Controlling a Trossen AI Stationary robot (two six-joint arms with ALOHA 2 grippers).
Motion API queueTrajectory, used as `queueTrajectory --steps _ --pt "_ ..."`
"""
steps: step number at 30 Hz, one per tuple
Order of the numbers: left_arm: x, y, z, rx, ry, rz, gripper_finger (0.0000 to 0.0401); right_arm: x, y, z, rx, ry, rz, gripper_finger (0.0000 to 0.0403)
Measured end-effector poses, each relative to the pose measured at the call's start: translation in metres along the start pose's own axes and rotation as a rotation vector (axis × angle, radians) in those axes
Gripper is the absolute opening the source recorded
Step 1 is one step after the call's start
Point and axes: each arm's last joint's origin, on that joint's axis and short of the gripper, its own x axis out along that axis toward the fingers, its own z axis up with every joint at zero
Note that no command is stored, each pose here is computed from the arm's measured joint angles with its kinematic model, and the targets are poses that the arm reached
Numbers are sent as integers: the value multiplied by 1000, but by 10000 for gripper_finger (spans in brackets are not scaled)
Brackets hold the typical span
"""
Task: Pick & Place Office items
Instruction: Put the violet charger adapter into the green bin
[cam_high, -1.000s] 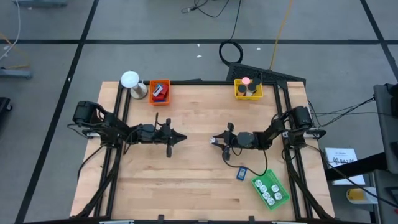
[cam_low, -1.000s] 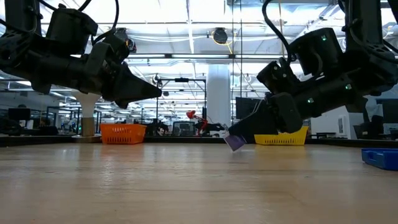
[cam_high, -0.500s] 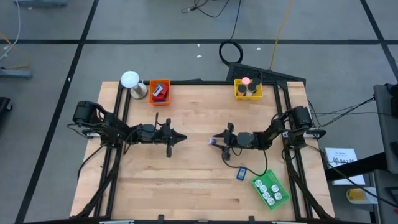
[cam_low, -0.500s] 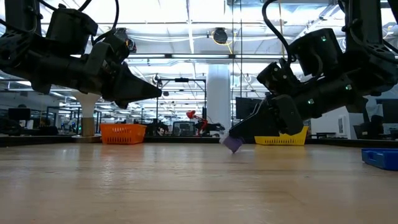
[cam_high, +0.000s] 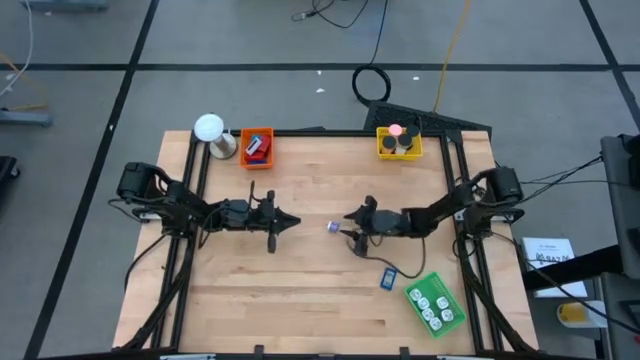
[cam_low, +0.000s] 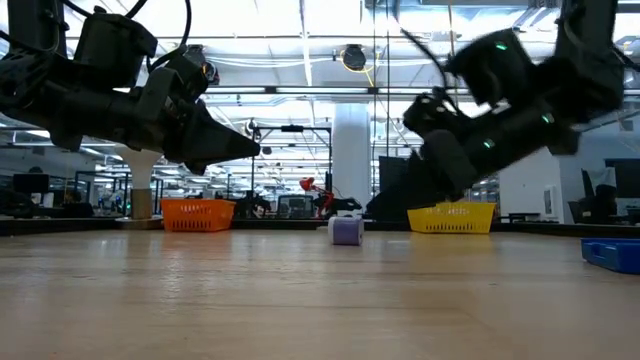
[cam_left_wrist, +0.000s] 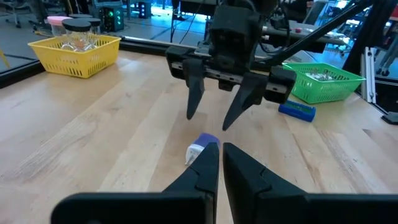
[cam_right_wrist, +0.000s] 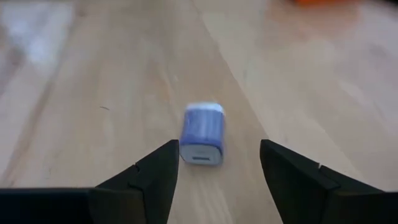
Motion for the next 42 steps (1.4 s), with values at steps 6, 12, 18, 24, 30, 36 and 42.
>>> queueTrajectory --steps 6,12,18,24,30,36,42 --pt "0 0 0 1 -1 0 26 16 17 35 52 224 -46 237" --pt "4 -1 5 10 -27 -3 26 28 25 45 49 277 -54 255" --pt "7 -1 8 -23 -35 -3 26 35 19 32 81 338 -87 237" --pt "13 6 9 -261 -4 24 26 43 20 30 41 306 -50 186" --pt "22 16 4 -443 162 28 27 44 21 35 -23 252 -50 103" --pt "30 16 2 -484 279 32 82 44 23 38 -82 230 -35 51" --pt "30 15 0 -460 328 -2 175 43 22 39 -141 228 -30 102"
